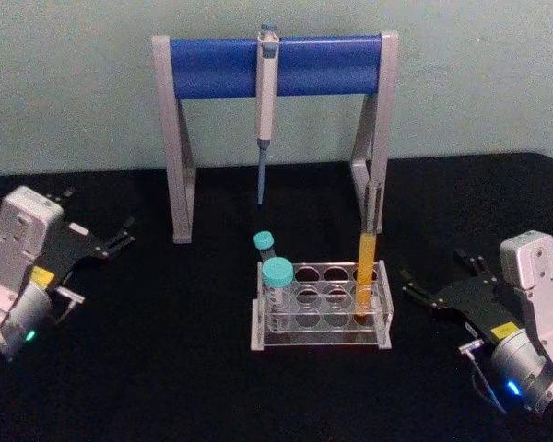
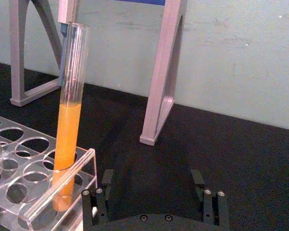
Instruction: Pick up the test tube from the test tube rack, shake it, then place it back into the test tube rack.
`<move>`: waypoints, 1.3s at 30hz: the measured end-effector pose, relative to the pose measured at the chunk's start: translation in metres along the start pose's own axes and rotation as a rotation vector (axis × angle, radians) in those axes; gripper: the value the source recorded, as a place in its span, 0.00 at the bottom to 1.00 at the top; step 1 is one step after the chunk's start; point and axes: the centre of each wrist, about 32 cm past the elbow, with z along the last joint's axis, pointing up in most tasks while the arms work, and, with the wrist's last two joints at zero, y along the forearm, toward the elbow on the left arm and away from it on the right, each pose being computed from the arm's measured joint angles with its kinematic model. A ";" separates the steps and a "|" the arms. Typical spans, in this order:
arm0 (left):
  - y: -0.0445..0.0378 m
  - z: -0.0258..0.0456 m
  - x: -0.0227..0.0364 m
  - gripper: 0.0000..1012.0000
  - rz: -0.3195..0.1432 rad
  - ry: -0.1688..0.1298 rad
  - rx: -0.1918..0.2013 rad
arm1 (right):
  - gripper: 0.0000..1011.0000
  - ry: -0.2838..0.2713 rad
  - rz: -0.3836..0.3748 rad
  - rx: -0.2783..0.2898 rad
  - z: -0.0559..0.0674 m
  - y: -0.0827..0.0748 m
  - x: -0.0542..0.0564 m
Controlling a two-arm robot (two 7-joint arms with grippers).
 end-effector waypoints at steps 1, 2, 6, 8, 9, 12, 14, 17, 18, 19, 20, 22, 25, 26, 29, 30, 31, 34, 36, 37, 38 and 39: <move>0.0000 0.0000 0.0000 0.99 0.000 0.000 0.000 | 0.99 0.000 0.000 0.000 0.000 0.000 0.000; 0.0000 0.0000 0.0000 0.99 0.000 0.000 0.000 | 0.99 0.000 0.000 0.000 0.000 0.000 0.000; 0.0000 0.0000 0.0000 0.99 0.000 0.000 0.000 | 0.99 0.000 0.000 0.000 0.000 0.000 0.000; 0.0000 0.0000 0.0000 0.99 0.000 0.000 0.000 | 0.99 0.001 0.000 0.001 0.000 0.000 0.000; 0.0000 0.0000 0.0000 0.99 0.000 0.000 0.000 | 0.99 0.001 0.000 0.001 0.000 0.000 0.000; 0.0000 0.0000 0.0000 0.99 0.000 0.000 0.000 | 0.99 0.001 0.000 0.001 0.000 0.000 0.000; 0.0000 0.0000 0.0000 0.99 0.000 0.000 0.000 | 0.99 0.001 0.000 0.001 0.000 0.000 0.000; 0.0000 0.0000 0.0000 0.99 0.000 0.000 0.000 | 0.99 0.001 0.000 0.001 0.000 0.000 0.000; 0.0000 0.0000 0.0000 0.99 0.000 0.000 0.000 | 0.99 0.001 0.000 0.001 0.000 0.000 0.000; 0.0000 0.0000 0.0000 0.99 0.000 0.000 0.000 | 0.99 0.001 0.000 0.001 0.000 0.000 0.000; 0.0000 0.0000 0.0000 0.99 0.000 0.000 0.000 | 0.99 0.001 0.000 0.001 0.001 0.000 0.000; 0.0000 0.0000 0.0000 0.99 0.000 0.000 0.000 | 0.99 0.001 0.000 0.002 0.001 0.000 0.000; 0.0000 0.0000 0.0000 0.99 0.000 0.000 0.000 | 0.99 0.002 0.000 0.002 0.001 0.000 0.000; 0.0000 0.0000 0.0000 0.99 0.000 0.000 0.000 | 0.99 0.002 0.000 0.002 0.001 0.000 0.000; 0.0000 0.0000 0.0000 0.99 0.000 0.000 0.000 | 0.99 0.002 0.000 0.002 0.001 0.000 0.000; 0.0000 0.0000 0.0000 0.99 0.000 0.000 0.000 | 0.99 0.002 0.000 0.002 0.001 0.000 0.000; 0.0000 0.0000 0.0000 0.99 0.000 0.000 0.000 | 0.99 0.002 0.000 0.002 0.001 0.000 0.000; 0.0000 0.0000 0.0000 0.99 0.000 0.000 0.000 | 0.99 0.002 0.000 0.002 0.001 0.000 0.000; 0.0000 0.0000 0.0000 0.99 0.000 0.000 0.000 | 0.99 0.002 0.000 0.002 0.001 0.000 0.000; 0.0000 0.0000 0.0000 0.99 0.000 0.000 0.000 | 0.99 0.002 0.000 0.002 0.001 0.000 0.000; 0.0000 0.0000 0.0000 0.99 0.000 0.000 0.000 | 0.99 0.002 0.000 0.002 0.001 0.000 0.000; 0.0000 0.0000 0.0000 0.99 0.000 0.000 0.000 | 0.99 0.002 0.000 0.002 0.001 0.000 0.000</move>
